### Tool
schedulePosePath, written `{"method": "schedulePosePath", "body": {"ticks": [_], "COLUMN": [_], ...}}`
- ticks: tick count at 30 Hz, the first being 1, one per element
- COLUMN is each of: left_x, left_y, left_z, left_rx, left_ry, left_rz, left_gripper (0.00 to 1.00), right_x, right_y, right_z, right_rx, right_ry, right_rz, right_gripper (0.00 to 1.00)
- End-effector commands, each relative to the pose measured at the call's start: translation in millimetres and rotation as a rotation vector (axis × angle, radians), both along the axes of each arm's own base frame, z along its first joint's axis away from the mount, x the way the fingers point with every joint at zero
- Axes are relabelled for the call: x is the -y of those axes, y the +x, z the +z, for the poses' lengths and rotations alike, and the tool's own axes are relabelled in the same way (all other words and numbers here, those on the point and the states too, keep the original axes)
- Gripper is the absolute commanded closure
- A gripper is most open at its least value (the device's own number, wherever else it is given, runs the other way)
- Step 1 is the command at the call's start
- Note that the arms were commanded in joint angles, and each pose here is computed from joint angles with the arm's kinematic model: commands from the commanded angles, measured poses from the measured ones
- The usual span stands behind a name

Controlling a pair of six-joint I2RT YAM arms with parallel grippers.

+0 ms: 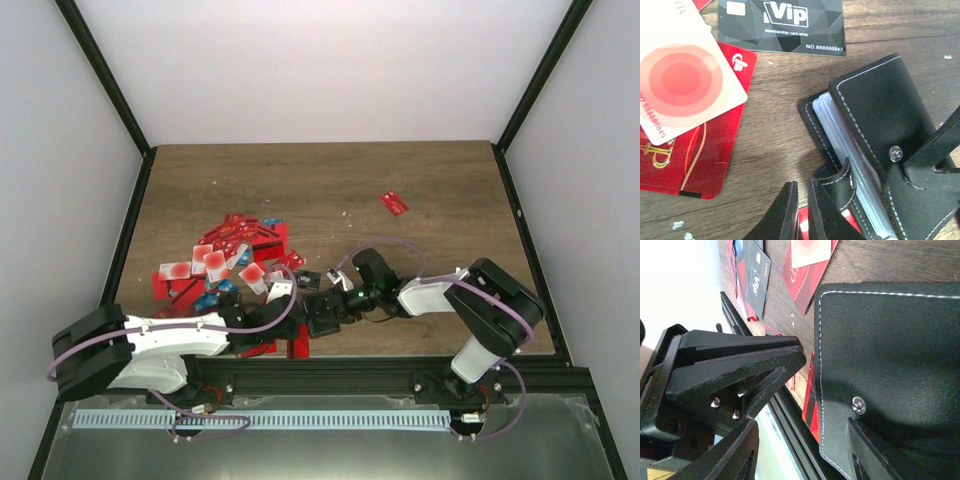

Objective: Put the credit cards into the card holder

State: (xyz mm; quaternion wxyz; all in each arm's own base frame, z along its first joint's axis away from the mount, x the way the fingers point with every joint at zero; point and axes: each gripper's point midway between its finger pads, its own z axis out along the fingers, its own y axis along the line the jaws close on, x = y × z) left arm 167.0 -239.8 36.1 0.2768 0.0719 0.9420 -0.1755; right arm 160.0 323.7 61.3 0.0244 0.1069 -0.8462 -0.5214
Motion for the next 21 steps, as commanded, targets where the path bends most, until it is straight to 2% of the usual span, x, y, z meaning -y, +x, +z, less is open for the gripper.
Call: {"method": "schedulePosePath", "body": {"ticks": [1, 4, 10, 21], "left_x": [-8, -3, -5, -6], "left_y": [1, -4, -10, -25], "left_z": [2, 11, 17, -10], "left_rx": [0.018, 0.024, 0.025, -0.048], "left_ry": [0.003, -0.053, -0.084, -0.025], "left_rz": [0.016, -0.026, -0.053, -0.078], "left_gripper": [0.91, 0.87, 0.64, 0.57], "right_x": [-11, -9, -7, 4], "right_y": [7, 7, 12, 11], "right_z": [12, 11, -9, -31], "right_rx": [0.054, 0.069, 0.08, 0.078], "right_ry": [0.035, 0.022, -0.032, -0.103], "right_rz": [0.015, 0.009, -0.002, -0.022], "right_gripper": [0.5, 0.5, 0.5, 0.5]}}
